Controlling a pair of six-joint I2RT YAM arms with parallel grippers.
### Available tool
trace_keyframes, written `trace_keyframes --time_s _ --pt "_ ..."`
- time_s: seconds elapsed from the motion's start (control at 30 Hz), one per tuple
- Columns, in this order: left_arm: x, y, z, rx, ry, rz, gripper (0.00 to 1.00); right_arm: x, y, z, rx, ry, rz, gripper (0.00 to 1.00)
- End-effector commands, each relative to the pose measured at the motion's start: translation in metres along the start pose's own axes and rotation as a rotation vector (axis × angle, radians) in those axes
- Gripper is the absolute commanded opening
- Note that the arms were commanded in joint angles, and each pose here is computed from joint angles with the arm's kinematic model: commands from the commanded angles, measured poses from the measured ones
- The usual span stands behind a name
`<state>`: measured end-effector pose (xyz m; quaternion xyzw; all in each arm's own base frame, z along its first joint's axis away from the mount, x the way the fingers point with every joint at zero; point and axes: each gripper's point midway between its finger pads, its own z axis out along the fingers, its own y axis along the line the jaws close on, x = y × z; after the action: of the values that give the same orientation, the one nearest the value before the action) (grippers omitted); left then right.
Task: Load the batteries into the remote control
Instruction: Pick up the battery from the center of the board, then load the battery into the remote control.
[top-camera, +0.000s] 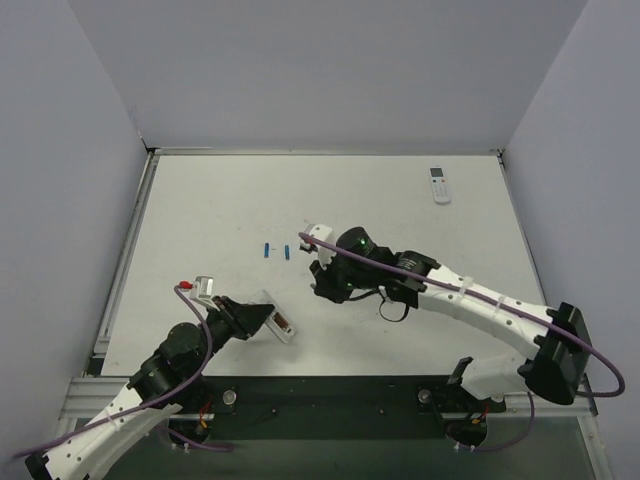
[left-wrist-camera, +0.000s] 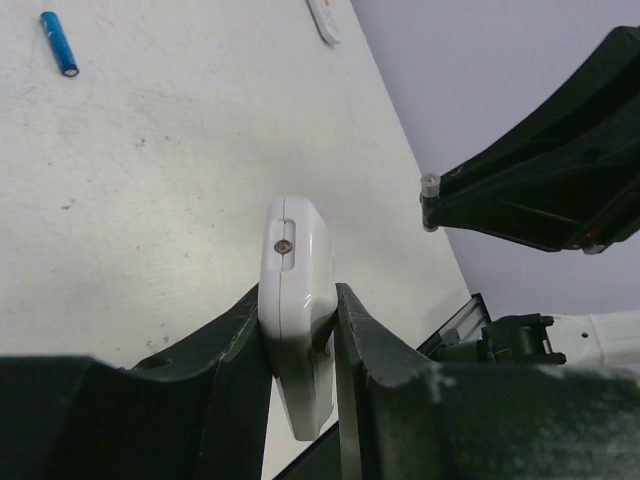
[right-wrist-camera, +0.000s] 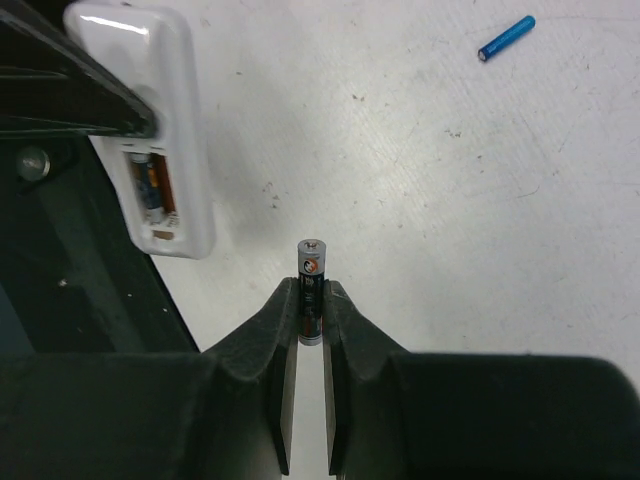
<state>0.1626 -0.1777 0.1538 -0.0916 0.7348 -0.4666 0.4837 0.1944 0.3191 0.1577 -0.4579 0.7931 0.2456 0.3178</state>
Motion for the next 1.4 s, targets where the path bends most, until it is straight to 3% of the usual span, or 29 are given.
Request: trace_keyframes --time_s 0.0,0.3,0.73,1.13,1.37 --pt "-0.034 -0.061 -0.004 0.269 -0.129 -0.082 0.0 -0.032 0.013 -0.024 0.059 -0.21 0.143 0.0" --pt "-0.03 -0.07 0.005 0.325 -0.125 -0.087 0.0 -0.067 0.045 -0.051 0.103 -0.47 0.11 0.0" --pt "-0.03 -0.074 0.007 0.37 -0.141 -0.151 0.0 -0.058 0.06 -0.029 0.086 -0.463 0.095 0.0" --pt "-0.025 -0.063 0.012 0.313 -0.124 -0.173 0.0 -0.072 0.075 -0.037 0.032 -0.543 0.07 0.0" --pt "-0.027 -0.064 0.012 0.321 -0.13 -0.19 0.0 -0.061 0.075 -0.026 0.043 -0.504 0.051 0.0"
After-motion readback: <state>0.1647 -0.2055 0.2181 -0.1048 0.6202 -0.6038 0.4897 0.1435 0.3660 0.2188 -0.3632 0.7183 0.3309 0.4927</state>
